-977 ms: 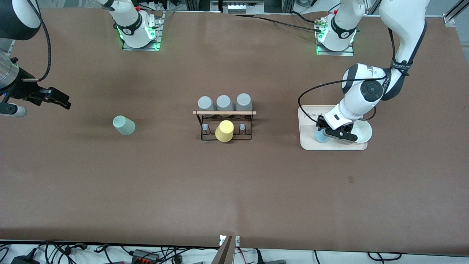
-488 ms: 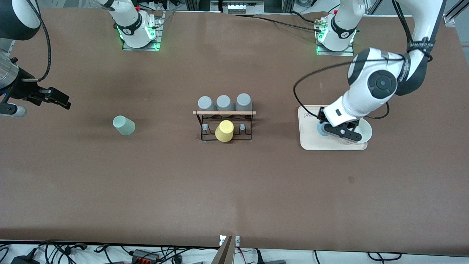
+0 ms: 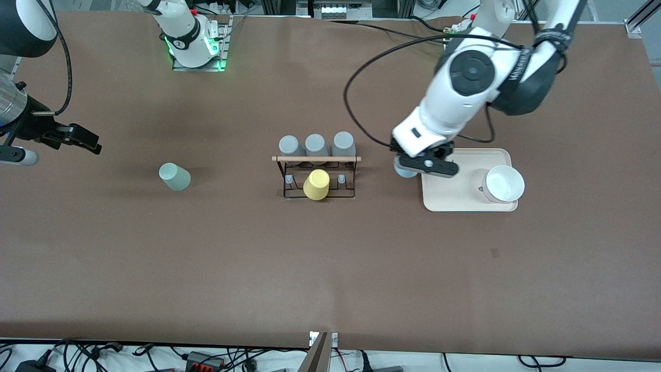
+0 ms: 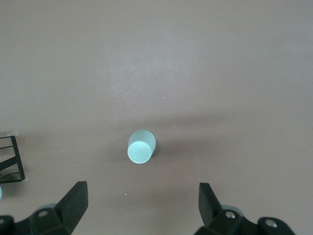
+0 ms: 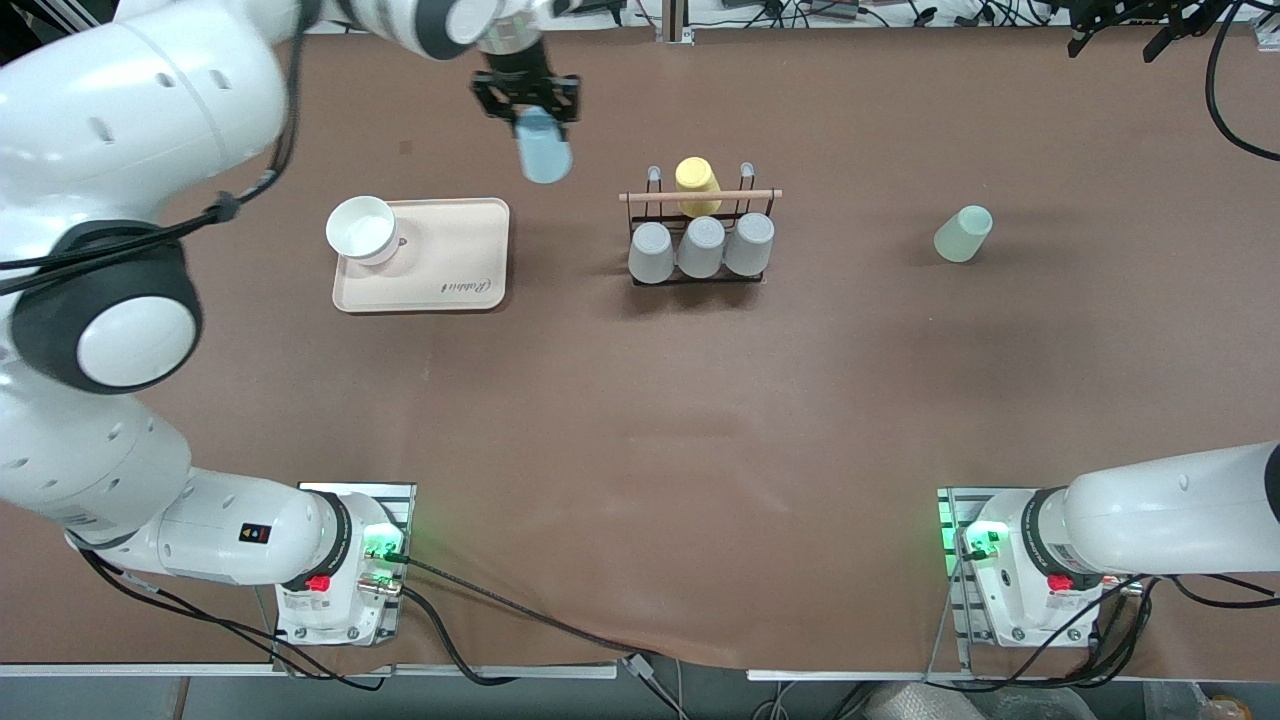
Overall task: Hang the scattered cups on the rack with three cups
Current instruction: 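Carry the blue cup with the left gripper to the rack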
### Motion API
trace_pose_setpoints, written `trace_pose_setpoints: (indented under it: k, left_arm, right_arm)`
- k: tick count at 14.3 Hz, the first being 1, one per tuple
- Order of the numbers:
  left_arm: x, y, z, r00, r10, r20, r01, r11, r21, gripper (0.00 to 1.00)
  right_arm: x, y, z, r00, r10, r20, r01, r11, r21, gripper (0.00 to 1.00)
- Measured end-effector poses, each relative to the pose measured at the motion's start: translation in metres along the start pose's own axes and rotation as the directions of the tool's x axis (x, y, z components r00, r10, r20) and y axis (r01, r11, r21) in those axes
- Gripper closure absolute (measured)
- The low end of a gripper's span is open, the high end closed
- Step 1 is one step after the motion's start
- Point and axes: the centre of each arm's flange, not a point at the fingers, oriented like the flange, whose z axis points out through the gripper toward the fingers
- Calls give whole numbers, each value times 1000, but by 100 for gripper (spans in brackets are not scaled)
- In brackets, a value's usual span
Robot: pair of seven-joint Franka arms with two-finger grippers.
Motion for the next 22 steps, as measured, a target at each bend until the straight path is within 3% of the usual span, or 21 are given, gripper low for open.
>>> trace_pose_setpoints:
  k: [5, 8, 12, 22]
  left_arm:
    - [24, 63, 34, 991, -130, 30, 131, 989, -66, 34]
    - [35, 85, 55, 984, -176, -21, 174, 981, -81, 34]
    - [33, 103, 76, 983, -175, -53, 171, 983, -74, 34]
    - [36, 100, 102, 984, -176, -26, 175, 983, -51, 34]
  right_arm:
    - [0, 0, 1, 1000, 1, 2, -1, 1000, 1, 0]
    - [1, 0, 1, 1000, 1, 2, -1, 1000, 1, 0]
    - [1, 0, 1, 1000, 1, 2, -1, 1000, 1, 0]
    - [1, 2, 3, 1000, 4, 5, -4, 1000, 0, 0]
